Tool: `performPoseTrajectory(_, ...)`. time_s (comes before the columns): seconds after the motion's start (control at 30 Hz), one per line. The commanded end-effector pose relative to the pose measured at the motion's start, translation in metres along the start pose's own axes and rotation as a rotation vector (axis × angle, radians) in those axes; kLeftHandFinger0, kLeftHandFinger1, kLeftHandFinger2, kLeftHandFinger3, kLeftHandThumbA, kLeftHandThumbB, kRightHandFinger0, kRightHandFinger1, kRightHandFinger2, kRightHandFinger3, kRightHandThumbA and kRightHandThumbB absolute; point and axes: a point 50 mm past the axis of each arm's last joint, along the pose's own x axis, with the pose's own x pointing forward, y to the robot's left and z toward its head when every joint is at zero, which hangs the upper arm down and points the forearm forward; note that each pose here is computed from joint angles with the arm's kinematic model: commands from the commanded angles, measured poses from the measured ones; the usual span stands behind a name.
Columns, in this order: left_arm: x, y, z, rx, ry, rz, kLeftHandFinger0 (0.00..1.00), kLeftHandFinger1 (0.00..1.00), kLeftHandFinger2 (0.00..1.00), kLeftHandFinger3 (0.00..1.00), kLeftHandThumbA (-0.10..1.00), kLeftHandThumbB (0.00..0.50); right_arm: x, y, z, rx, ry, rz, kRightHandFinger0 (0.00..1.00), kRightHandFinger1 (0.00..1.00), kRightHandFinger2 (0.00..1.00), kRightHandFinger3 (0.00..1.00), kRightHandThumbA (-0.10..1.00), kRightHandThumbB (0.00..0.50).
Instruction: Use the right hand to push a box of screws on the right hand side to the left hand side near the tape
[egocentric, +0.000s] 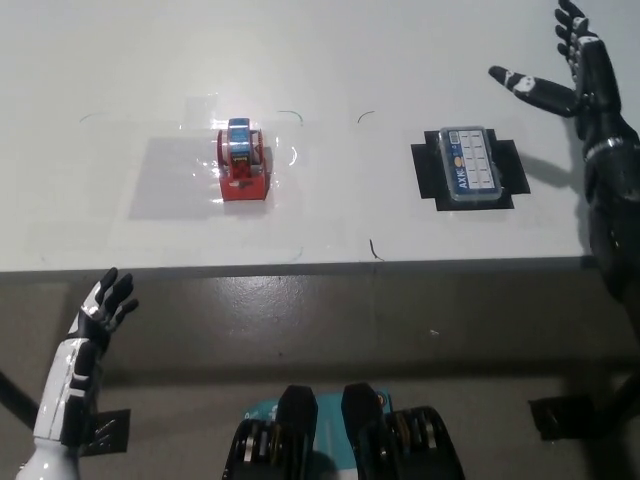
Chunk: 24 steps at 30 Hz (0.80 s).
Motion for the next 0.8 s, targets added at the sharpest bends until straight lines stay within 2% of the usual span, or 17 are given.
performPoseTrajectory(0.0, 0.006, 0.002, 0.015, -0.011, -0.081, -0.001, 1.00, 1.00, 1.00, 1.00, 1.00, 0.137, 0.019, -0.004, 0.031, -0.033, -0.087, -0.055, 1.00, 1.00, 1.00, 1.00, 1.00, 0.209)
performPoseTrajectory(0.03, 0.006, 0.003, 0.015, -0.010, -0.084, -0.005, 1.00, 1.00, 1.00, 1.00, 1.00, 0.135, 0.019, -0.002, 0.029, -0.032, -0.073, -0.050, 1.00, 1.00, 1.00, 1.00, 1.00, 0.203)
performPoseTrajectory(0.1, 0.006, 0.005, 0.015, -0.004, -0.091, -0.009, 1.00, 1.00, 1.00, 1.00, 1.00, 0.132, 0.015, 0.003, 0.019, -0.014, -0.036, -0.041, 1.00, 1.00, 1.00, 1.00, 0.97, 0.152)
performPoseTrajectory(0.2, 0.008, 0.007, 0.017, -0.002, -0.092, -0.010, 1.00, 1.00, 1.00, 1.00, 1.00, 0.155, 0.007, 0.009, 0.003, -0.004, 0.032, -0.037, 1.00, 1.00, 1.00, 1.00, 0.96, 0.171)
performPoseTrajectory(0.27, 0.008, 0.007, 0.018, -0.007, -0.099, -0.013, 1.00, 1.00, 1.00, 1.00, 1.00, 0.152, 0.001, 0.016, -0.008, -0.003, 0.062, -0.033, 1.00, 1.00, 1.00, 1.00, 0.95, 0.144)
performPoseTrajectory(0.33, 0.009, 0.007, 0.020, -0.015, -0.102, -0.011, 1.00, 1.00, 1.00, 1.00, 1.00, 0.149, -0.005, 0.022, -0.017, 0.001, 0.098, -0.025, 1.00, 1.00, 1.00, 1.00, 0.99, 0.174)
performPoseTrajectory(0.5, 0.012, 0.007, 0.026, -0.021, -0.118, -0.019, 1.00, 1.00, 1.00, 1.00, 1.00, 0.121, -0.019, 0.035, -0.036, 0.008, 0.159, -0.007, 1.00, 1.00, 1.00, 1.00, 1.00, 0.161)
performPoseTrajectory(0.57, 0.012, 0.008, 0.026, -0.021, -0.129, -0.021, 1.00, 1.00, 1.00, 1.00, 1.00, 0.110, -0.023, 0.040, -0.043, 0.025, 0.185, -0.005, 1.00, 1.00, 1.00, 1.00, 1.00, 0.178)
performPoseTrajectory(0.63, 0.014, 0.008, 0.028, -0.025, -0.133, -0.020, 1.00, 1.00, 1.00, 1.00, 1.00, 0.113, -0.027, 0.045, -0.048, 0.052, 0.202, -0.001, 1.00, 1.00, 1.00, 1.00, 0.98, 0.168)
performPoseTrajectory(0.7, 0.014, 0.008, 0.028, -0.023, -0.137, -0.022, 1.00, 1.00, 1.00, 1.00, 1.00, 0.100, -0.032, 0.049, -0.053, 0.079, 0.217, 0.002, 1.00, 1.00, 1.00, 1.00, 0.98, 0.194)
performPoseTrajectory(0.77, 0.016, 0.008, 0.029, -0.024, -0.147, -0.026, 1.00, 1.00, 1.00, 1.00, 1.00, 0.097, -0.037, 0.056, -0.058, 0.115, 0.241, 0.008, 1.00, 1.00, 1.00, 1.00, 0.97, 0.188)
